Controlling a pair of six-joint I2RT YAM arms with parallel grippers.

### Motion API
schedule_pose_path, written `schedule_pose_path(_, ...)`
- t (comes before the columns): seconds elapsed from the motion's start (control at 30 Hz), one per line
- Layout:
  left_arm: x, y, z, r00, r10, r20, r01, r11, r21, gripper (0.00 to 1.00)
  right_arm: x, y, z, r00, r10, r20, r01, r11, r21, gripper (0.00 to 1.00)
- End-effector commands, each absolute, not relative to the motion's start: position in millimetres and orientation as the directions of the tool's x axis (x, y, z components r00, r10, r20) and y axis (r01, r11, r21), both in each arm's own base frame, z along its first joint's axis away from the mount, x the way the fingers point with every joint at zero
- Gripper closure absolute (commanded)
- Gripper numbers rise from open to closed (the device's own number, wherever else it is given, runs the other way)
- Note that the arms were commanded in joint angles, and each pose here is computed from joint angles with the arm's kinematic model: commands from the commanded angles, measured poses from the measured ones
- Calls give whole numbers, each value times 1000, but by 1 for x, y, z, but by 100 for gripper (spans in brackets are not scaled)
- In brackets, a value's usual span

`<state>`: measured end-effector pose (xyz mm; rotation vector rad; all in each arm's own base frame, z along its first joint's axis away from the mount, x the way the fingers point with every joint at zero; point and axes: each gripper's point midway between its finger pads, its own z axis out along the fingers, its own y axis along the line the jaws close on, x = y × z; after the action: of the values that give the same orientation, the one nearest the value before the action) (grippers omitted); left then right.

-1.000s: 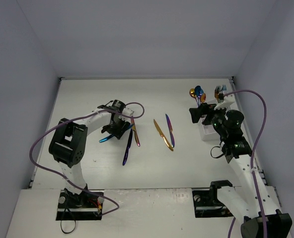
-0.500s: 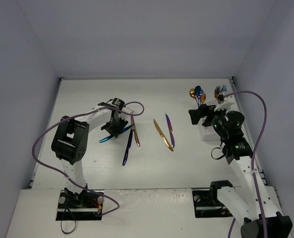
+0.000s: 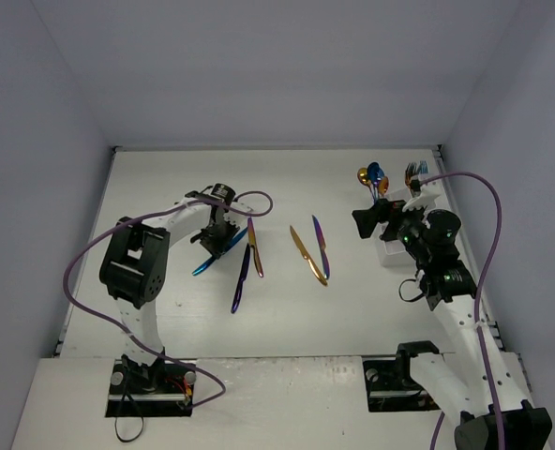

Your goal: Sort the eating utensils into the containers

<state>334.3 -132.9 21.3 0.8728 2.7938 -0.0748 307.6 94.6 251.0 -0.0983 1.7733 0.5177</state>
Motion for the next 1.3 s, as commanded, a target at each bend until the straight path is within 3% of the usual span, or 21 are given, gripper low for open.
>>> schedule_pose_path(0.0, 335, -144, 12, -815, 526, -242, 553, 832, -54, 100, 312, 108, 289, -214, 252, -944, -403, 857, 321, 0)
schedule_pose_path(0.4, 356, -170, 90, -768, 403, -498, 514, 851, -104, 100, 323, 154, 299, -294, 283, -913, -450, 802, 393, 1)
schedule_pose_path(0.83, 345, -223, 197, -627, 210, -751, 558, 793, -244, 100, 328, 225, 292, -393, 324, -861, -455, 745, 488, 10)
schedule_pose_path(1.27, 318, -283, 265, -470, 157, -869, 659, 717, -227, 100, 346, 278, 301, -404, 376, -834, -437, 722, 537, 20)
